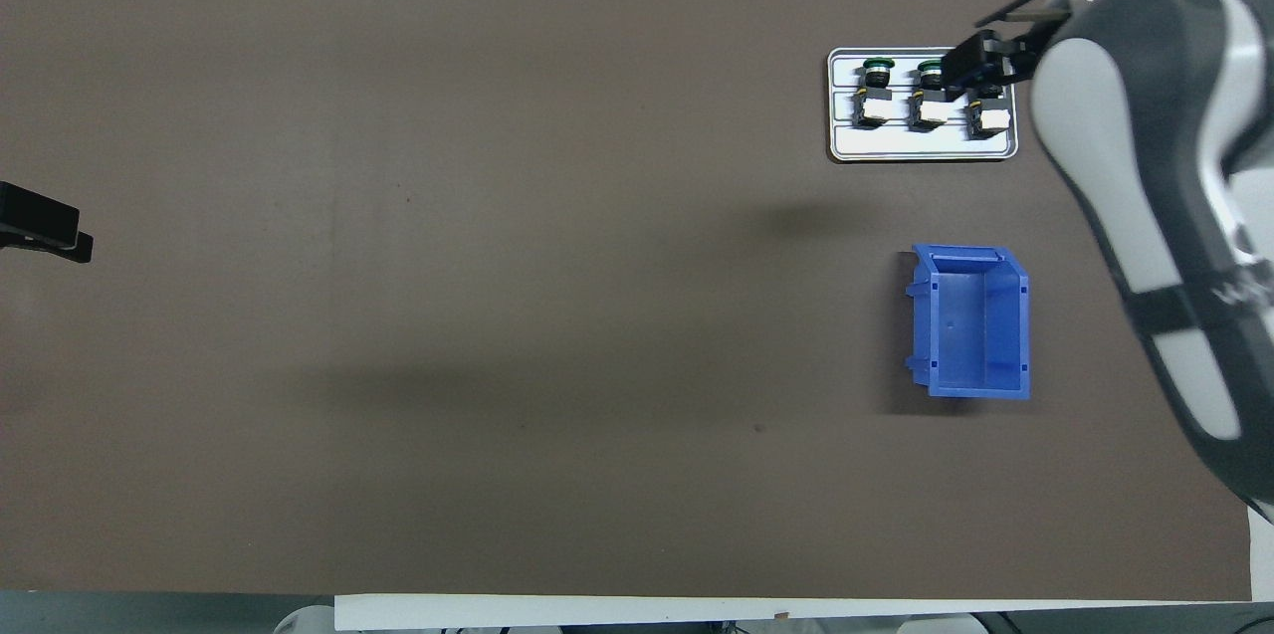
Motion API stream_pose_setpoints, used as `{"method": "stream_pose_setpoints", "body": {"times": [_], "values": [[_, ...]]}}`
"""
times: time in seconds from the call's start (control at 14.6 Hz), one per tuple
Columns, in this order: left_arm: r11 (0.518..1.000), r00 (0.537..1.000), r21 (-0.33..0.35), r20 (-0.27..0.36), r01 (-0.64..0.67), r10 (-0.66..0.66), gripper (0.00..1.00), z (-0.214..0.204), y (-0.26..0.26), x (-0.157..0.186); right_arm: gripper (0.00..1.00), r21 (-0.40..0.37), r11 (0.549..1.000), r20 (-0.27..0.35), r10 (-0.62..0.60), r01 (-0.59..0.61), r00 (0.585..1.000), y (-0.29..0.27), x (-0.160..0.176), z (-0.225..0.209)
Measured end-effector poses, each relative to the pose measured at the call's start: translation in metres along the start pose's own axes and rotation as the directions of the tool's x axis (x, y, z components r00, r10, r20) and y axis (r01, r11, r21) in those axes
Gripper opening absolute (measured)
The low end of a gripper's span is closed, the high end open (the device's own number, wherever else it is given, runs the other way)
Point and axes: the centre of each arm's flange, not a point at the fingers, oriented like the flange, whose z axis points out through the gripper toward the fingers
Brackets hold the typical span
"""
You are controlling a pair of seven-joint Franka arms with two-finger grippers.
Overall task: Place and press button with both arms
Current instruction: 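Reach the right gripper to the metal tray and grasp a green part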
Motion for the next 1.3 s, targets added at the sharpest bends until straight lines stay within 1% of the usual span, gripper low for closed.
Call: {"method": "stream_pose_setpoints", "body": {"times": [0.21,0.34,0.41,0.55,0.62,0.69,0.75,0.82,0.89,0.96,1.03,1.17,1.3], "values": [[1.0,1.0,-0.001,0.0,0.003,-0.003,1.0,0.0,-0.001,0.0,1.0,-0.001,1.0,-0.02,0.01,-0.01,1.0,-0.017,0.031,0.081],[1.0,1.0,-0.001,0.0,0.004,-0.004,1.0,0.0,-0.002,0.0,1.0,0.004,1.0,-0.027,0.017,-0.017,0.999,-0.018,0.039,0.111],[1.0,1.0,-0.001,0.0,0.004,-0.004,1.0,0.0,-0.002,0.0,1.0,0.006,1.0,-0.028,0.018,-0.018,0.999,-0.019,0.041,0.121],[1.0,1.0,-0.001,0.0,0.004,-0.004,1.0,0.0,-0.002,0.0,0.96,0.01,1.0,-0.033,0.022,-0.021,0.999,-0.019,0.041,0.135],[1.0,1.0,-0.001,0.0,0.004,-0.004,1.0,0.0,-0.002,0.0,0.91,0.012,1.0,-0.039,0.023,-0.022,0.999,-0.018,0.04,0.141],[1.0,1.0,-0.001,0.0,0.004,-0.004,1.0,0.0,-0.002,0.0,0.91,0.012,1.0,-0.045,0.023,-0.023,0.999,-0.018,0.04,0.147],[1.0,1.0,-0.001,0.0,0.004,-0.004,1.0,0.0,-0.002,0.0,0.87,0.012,1.0,-0.045,0.023,-0.023,0.999,-0.019,0.04,0.154],[1.0,1.0,0.0,0.0,0.003,-0.003,1.0,0.0,-0.001,0.0,0.87,0.011,1.0,-0.044,0.023,-0.023,0.999,-0.019,0.04,0.161],[1.0,1.0,0.0,0.0,0.002,-0.002,1.0,0.0,-0.001,0.0,0.84,0.011,1.0,-0.046,0.023,-0.023,0.999,-0.019,0.04,0.166],[1.0,1.0,0.0,0.0,0.002,-0.002,1.0,0.0,0.0,0.0,0.84,0.011,1.0,-0.047,0.023,-0.023,0.999,-0.019,0.04,0.17],[1.0,1.0,0.0,0.0,0.002,-0.002,1.0,0.0,-0.001,0.0,0.81,0.011,1.0,-0.051,0.024,-0.023,0.998,-0.018,0.04,0.173],[1.0,1.0,0.0,-0.001,0.003,-0.003,1.0,0.0,-0.001,0.0,0.78,0.011,1.0,-0.06,0.022,-0.021,0.998,-0.018,0.038,0.18],[1.0,1.0,-0.001,-0.001,0.003,-0.003,1.0,0.0,-0.001,0.0,0.78,0.01,1.0,-0.057,0.018,-0.017,0.998,-0.017,0.036,0.187]]}}
